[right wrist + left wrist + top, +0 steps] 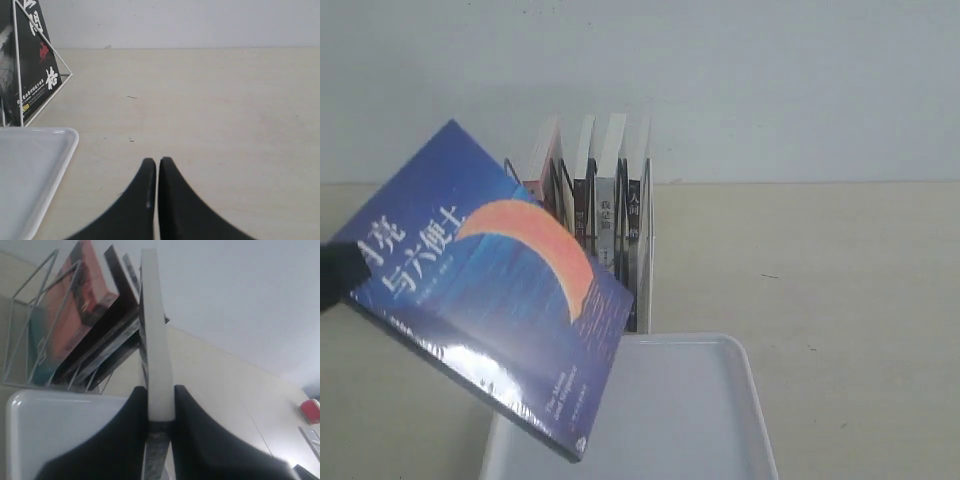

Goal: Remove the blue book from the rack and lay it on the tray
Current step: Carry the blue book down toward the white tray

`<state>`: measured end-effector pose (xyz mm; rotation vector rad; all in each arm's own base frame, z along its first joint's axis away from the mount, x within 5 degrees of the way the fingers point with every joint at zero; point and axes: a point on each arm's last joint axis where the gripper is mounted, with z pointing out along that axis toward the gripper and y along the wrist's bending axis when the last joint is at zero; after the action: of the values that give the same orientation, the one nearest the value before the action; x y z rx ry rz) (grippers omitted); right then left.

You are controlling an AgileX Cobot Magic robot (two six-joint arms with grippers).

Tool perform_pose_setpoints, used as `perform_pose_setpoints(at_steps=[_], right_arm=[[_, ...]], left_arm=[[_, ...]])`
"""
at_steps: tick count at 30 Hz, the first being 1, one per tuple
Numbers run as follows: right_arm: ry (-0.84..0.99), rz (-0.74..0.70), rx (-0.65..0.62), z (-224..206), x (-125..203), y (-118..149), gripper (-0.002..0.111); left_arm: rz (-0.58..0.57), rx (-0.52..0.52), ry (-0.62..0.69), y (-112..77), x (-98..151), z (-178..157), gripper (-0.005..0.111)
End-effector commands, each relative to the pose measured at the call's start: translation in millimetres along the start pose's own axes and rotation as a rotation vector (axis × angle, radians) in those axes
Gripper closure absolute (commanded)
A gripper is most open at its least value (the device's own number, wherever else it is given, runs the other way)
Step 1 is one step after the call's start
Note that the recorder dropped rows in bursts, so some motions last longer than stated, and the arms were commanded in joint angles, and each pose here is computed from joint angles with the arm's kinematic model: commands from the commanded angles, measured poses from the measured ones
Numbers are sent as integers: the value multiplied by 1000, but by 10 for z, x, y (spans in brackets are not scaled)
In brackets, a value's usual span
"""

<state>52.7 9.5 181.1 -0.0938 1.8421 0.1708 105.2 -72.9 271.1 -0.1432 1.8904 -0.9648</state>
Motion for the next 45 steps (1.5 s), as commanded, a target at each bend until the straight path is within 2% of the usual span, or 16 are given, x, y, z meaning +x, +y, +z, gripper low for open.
perform_pose_setpoints(at_steps=[1, 4, 8, 14, 17, 20, 23, 27, 34, 45], right_arm=[[-10, -8, 6, -4, -6, -4, 107], [-10, -8, 6, -4, -6, -4, 107], [-10, -8, 6, -4, -6, -4, 107], [-10, -8, 6, -4, -6, -4, 107], [-10, -8, 6, -4, -6, -4, 107], [-10, -8, 6, -4, -6, -4, 107], [-10, -8, 6, -4, -6, -4, 107], [-10, -8, 6, -4, -6, -4, 107], [-10, -8, 6, -4, -6, -4, 107], [-10, -8, 6, -4, -6, -4, 107]], left_arm=[[-89, 8, -88, 226, 164, 2, 103], [-113, -3, -99, 342, 265, -4, 103], [-134, 12, -115, 379, 300, -11, 103], [-178, 106, -153, 389, 353, -11, 103], [-210, 121, -172, 384, 337, 70, 103], [-224, 152, -135, 374, 386, 219, 103], [-251, 125, -91, 436, 470, 396, 103], [-273, 190, -98, 411, 524, 504, 103], [-269, 111, -31, 423, 708, 728, 103], [-279, 115, 11, 267, 908, 1138, 103]])
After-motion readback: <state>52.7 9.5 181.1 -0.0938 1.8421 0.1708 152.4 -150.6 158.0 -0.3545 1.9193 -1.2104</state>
